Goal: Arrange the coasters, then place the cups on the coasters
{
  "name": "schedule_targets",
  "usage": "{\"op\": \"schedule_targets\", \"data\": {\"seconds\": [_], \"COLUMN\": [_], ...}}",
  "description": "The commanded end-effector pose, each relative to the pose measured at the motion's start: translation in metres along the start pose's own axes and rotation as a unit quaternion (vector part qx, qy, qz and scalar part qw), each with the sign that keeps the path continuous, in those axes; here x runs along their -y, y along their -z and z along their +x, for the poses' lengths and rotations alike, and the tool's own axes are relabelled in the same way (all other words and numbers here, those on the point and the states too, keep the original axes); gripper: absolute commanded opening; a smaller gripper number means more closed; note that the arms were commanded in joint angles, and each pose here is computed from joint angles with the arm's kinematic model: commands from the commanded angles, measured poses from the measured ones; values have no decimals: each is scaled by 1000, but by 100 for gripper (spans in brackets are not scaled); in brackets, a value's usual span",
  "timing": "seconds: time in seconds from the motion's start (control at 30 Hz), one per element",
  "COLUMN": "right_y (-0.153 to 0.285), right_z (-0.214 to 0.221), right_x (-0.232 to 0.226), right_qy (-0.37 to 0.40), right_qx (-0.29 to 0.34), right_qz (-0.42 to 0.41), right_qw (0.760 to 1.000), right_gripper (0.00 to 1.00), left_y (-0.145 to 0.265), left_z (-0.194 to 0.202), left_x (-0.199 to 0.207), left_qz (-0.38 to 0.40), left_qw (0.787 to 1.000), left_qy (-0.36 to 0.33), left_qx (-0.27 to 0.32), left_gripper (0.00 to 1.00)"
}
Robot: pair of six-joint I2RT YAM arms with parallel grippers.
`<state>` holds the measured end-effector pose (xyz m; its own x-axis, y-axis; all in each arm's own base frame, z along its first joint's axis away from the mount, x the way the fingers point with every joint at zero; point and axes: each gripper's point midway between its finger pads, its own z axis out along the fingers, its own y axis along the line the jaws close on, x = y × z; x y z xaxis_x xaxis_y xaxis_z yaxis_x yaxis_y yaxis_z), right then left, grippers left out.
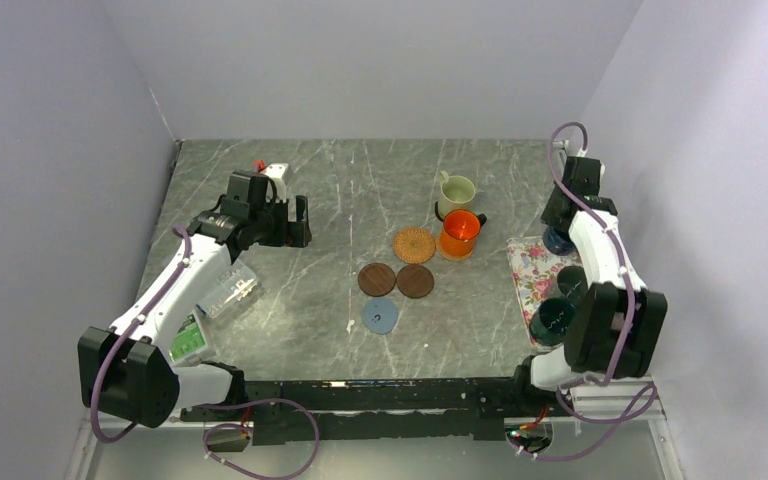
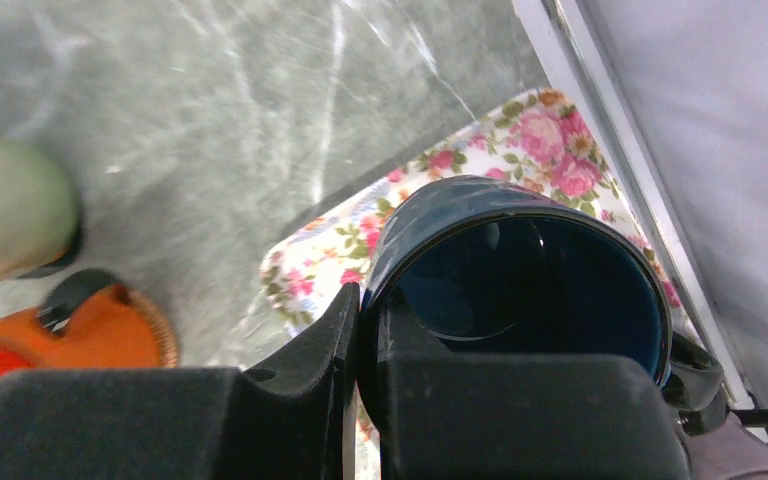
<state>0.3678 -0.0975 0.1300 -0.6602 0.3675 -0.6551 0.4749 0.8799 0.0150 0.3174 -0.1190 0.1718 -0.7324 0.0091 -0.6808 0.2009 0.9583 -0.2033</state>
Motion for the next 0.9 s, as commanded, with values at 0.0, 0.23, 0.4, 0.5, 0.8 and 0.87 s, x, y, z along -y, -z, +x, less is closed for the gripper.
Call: {"op": "schedule_targets", "data": {"seconds": [0.0,0.23,0.4,0.5,0.8,0.87], "right_y": [62,129,173,195,197,189], "right_z": [-56,-59,-42,-26,37,51], "right_x": [-32,-127,-188,-221,-303,-319], "right_qy": [19,113,193,226,315,332], "right_qx": [109,128,132,127,57,40], "right_qz": [-62,-163,-204,-231,-286,-301], "right_qw": [992,972,951,938,903,893], "right_gripper": [0,0,0,0,0,0], "left_y": [5,7,8,10,11,12], "left_z": [-10,-11,-12,-14,-15,-15], "left_x": [0,2,-2,-4,-4,-5], "left_qz": [-1,4,-9,-12,-15,-15], "left_qw": [1000,1000,1000,999,999,999], "left_qy": [-3,-1,-4,-4,-4,-4], "left_qx": [22,25,28,34,35,38], "left_gripper": [93,93,93,93,93,93]}}
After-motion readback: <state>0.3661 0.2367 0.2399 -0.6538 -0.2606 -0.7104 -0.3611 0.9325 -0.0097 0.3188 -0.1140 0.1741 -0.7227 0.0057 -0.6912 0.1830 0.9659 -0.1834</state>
